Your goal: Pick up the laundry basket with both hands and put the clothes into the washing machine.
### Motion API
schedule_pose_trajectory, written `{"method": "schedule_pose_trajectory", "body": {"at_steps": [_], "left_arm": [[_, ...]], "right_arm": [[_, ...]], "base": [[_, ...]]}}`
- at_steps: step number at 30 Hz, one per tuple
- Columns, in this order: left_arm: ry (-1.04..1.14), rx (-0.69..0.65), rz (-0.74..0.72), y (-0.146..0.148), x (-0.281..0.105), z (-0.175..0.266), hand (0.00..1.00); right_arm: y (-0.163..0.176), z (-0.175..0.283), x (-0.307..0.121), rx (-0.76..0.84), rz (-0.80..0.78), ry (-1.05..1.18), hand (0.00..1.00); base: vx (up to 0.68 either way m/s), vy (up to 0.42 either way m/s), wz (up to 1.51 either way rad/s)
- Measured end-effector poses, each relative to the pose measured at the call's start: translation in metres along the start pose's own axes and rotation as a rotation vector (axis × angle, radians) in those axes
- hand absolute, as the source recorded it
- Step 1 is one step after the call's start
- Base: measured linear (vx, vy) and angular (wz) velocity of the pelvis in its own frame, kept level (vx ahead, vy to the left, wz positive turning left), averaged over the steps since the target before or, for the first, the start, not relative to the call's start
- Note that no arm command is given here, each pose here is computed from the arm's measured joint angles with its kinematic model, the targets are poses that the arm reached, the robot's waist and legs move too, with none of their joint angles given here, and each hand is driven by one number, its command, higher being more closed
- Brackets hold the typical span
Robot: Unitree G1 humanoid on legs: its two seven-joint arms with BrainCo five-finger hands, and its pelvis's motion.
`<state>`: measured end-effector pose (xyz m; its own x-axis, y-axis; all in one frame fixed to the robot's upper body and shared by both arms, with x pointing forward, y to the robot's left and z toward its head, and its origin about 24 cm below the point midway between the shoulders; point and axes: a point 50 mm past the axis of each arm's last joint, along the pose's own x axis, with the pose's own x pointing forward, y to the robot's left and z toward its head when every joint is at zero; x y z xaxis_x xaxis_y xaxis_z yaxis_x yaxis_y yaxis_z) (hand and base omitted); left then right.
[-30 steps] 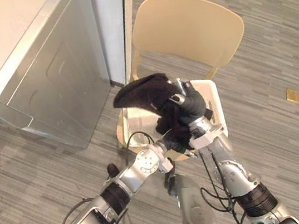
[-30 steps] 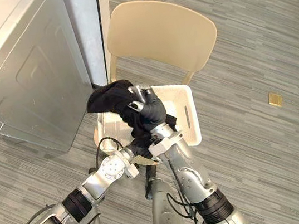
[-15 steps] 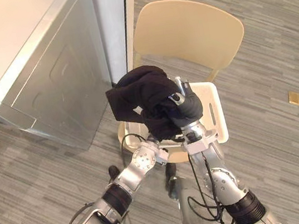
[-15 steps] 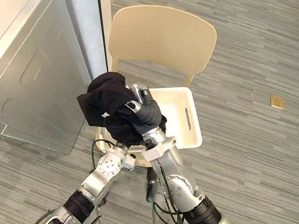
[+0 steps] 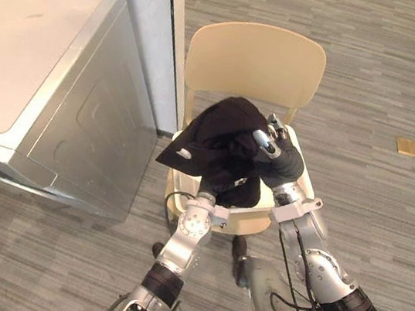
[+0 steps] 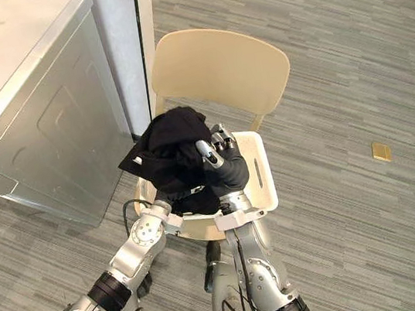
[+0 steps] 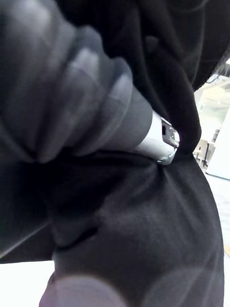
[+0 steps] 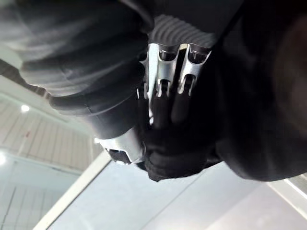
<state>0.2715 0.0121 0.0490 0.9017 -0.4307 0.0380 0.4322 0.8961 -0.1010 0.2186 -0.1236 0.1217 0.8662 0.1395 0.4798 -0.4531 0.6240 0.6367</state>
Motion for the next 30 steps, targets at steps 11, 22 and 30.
{"method": "schedule_pose_trajectory", "body": {"at_steps": [11,22,30], "left_arm": [[-0.166,-0.164,0.228,0.056,-0.005,0.038,1.00],[-0.450,-0.295,0.429,0.106,-0.074,0.079,1.00],[-0.473,-0.310,0.434,0.102,-0.088,0.079,1.00]], "right_arm": [[-0.055,0.073,0.007,-0.337,-0.182,-0.179,0.00],[-0.070,0.097,0.022,-0.451,-0.297,-0.268,0.00],[-0.087,0.105,0.013,-0.533,-0.432,-0.310,0.00]], "base": [[0.03,-0.011,-0.05],[0.06,-0.026,0.10],[-0.04,-0.029,0.73]]}}
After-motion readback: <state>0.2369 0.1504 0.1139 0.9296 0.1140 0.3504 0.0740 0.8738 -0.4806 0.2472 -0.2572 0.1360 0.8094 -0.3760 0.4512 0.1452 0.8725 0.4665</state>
